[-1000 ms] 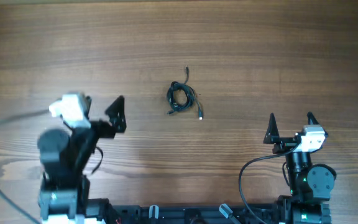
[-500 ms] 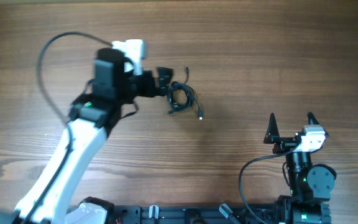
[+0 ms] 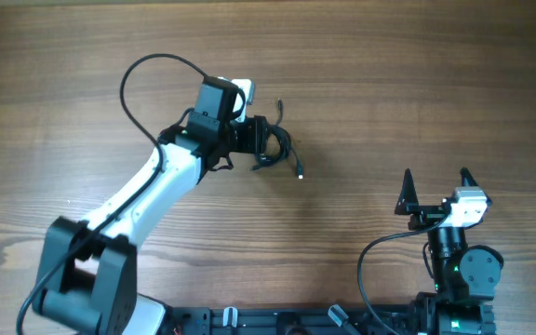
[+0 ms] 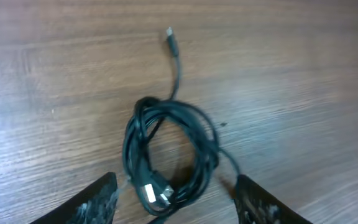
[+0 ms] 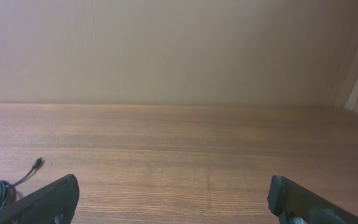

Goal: Untangle cables
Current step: 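Reach the left gripper forward to the black cable bundle, then grasp the black cable bundle with the left gripper and lift it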

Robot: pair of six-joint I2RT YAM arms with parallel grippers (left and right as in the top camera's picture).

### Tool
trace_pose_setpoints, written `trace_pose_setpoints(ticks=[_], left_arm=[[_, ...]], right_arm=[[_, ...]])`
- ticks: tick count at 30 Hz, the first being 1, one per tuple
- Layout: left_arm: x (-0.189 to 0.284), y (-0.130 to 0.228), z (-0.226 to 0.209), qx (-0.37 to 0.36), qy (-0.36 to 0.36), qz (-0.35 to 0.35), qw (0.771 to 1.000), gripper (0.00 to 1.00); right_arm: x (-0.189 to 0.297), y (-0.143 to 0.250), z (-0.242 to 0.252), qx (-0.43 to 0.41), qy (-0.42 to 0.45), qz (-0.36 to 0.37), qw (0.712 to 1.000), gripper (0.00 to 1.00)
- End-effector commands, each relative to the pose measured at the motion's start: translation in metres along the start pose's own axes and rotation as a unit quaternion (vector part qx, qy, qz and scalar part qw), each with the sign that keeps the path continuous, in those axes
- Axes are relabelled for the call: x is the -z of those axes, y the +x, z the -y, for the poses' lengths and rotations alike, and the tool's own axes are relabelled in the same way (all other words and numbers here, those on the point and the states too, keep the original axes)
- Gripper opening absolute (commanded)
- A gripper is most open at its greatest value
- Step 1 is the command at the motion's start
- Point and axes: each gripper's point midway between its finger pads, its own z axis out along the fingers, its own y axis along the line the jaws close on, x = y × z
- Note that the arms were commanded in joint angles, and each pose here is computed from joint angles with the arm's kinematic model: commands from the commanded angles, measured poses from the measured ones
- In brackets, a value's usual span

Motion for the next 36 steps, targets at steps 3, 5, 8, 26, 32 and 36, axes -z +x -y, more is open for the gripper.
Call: trace_pose_setpoints(ticks=[3,5,8,26,32,36], left_arm=[[-0.034,0.018,-0.009,-0.002,-0.022,-0.036,0.999,0.58],[-0.043,0.025,-0.011,-0.002,-0.024,-0.047,0.999,0.55],[-0.055,0.034,-0.017,0.016,-0.032,-0.061,0.997,0.46],[0.036,0.033,-0.026,-0.144,-0.076,-0.075,0.984,0.04],[0.050,0.062,-0.037,-0.265,-0.078,-0.147,0.950,0.48],[0.048,0.061,-0.036,-0.245,-0.081,-0.142,0.956,1.00]], right_arm=[[0.000,-0.002,0.001,0.006,0.003,0.004,1.000,1.00],[0.000,-0.002,0.001,0.005,0.003,0.004,1.000,1.00],[0.000,-0.002,0.001,0.006,0.003,0.004,1.000,1.00],[0.000,-0.002,0.001,0.006,0.003,0.004,1.000,1.00],[0.000,-0.002,0.001,0.006,0.003,0.004,1.000,1.00],[0.000,-0.002,0.001,0.006,0.003,0.004,1.000,1.00]])
